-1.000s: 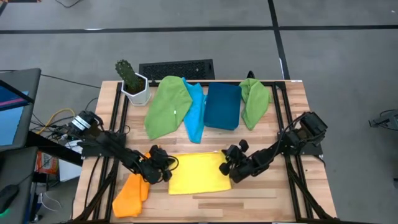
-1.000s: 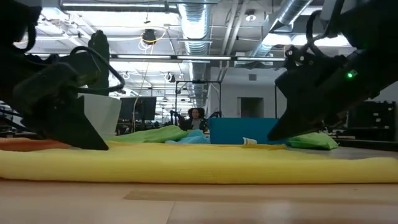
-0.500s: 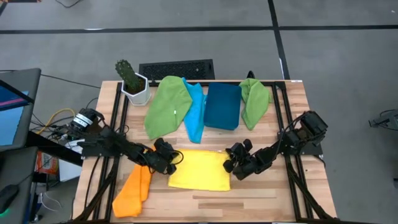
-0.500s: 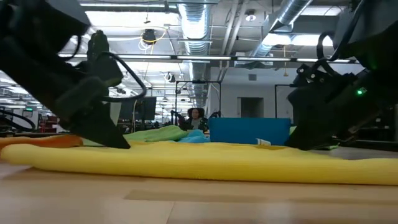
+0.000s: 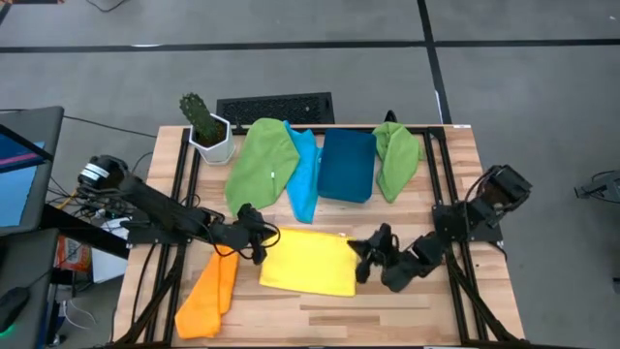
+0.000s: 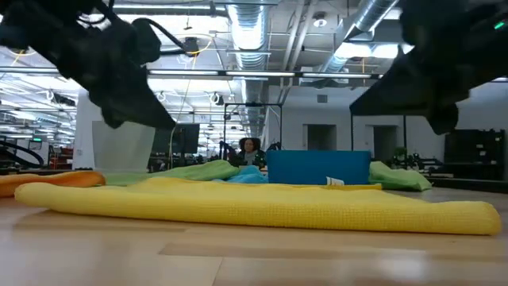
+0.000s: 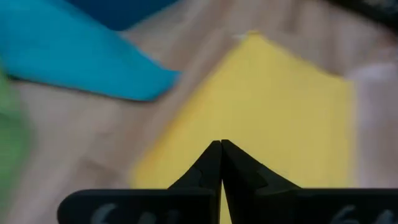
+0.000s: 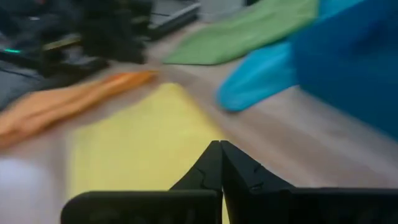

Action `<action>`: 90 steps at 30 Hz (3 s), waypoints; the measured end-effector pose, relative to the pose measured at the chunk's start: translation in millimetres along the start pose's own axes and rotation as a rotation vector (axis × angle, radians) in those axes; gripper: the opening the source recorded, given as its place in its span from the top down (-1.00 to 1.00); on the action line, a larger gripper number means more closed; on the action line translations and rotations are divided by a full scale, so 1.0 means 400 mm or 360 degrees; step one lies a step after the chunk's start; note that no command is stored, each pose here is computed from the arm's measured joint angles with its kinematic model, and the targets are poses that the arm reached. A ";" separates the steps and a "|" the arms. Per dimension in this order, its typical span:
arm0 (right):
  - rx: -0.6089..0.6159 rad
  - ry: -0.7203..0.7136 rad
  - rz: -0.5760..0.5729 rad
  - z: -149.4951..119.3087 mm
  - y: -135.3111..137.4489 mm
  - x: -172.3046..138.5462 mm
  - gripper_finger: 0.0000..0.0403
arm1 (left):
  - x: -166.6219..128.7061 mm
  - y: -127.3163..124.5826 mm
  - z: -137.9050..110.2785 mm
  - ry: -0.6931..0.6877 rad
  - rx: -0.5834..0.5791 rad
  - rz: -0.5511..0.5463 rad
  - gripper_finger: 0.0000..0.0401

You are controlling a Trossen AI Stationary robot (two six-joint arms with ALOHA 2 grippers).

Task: Fold microfiber towels
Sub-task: Fold the yellow towel

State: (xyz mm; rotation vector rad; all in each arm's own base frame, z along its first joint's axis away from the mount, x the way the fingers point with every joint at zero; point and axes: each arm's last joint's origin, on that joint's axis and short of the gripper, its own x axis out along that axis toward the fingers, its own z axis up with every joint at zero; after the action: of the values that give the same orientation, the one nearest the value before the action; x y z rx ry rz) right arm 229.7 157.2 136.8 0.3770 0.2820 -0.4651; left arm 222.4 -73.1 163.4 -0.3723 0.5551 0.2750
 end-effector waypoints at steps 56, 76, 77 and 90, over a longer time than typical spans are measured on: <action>-0.0231 0.0486 0.0237 -0.259 0.122 0.030 0.88 | -0.028 -0.194 -0.186 -0.0097 -0.0169 -0.0168 1.00; -0.0245 0.0482 0.0231 -0.259 0.121 0.031 0.92 | 0.033 -0.193 -0.273 0.0063 -0.0185 -0.0170 1.00; -0.0245 0.0482 0.0230 -0.259 0.121 0.031 0.92 | 0.034 -0.192 -0.274 0.0072 -0.0180 -0.0169 1.00; -0.0278 0.0184 0.0330 -0.125 0.181 0.011 0.93 | 0.035 -0.183 -0.279 0.0116 -0.0136 -0.0123 1.00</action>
State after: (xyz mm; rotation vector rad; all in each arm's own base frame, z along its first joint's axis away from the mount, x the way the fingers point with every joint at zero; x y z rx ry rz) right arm 259.6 236.1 111.6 0.2595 0.3883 -0.2135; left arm 208.2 -183.0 87.4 -0.4870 0.6005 0.2115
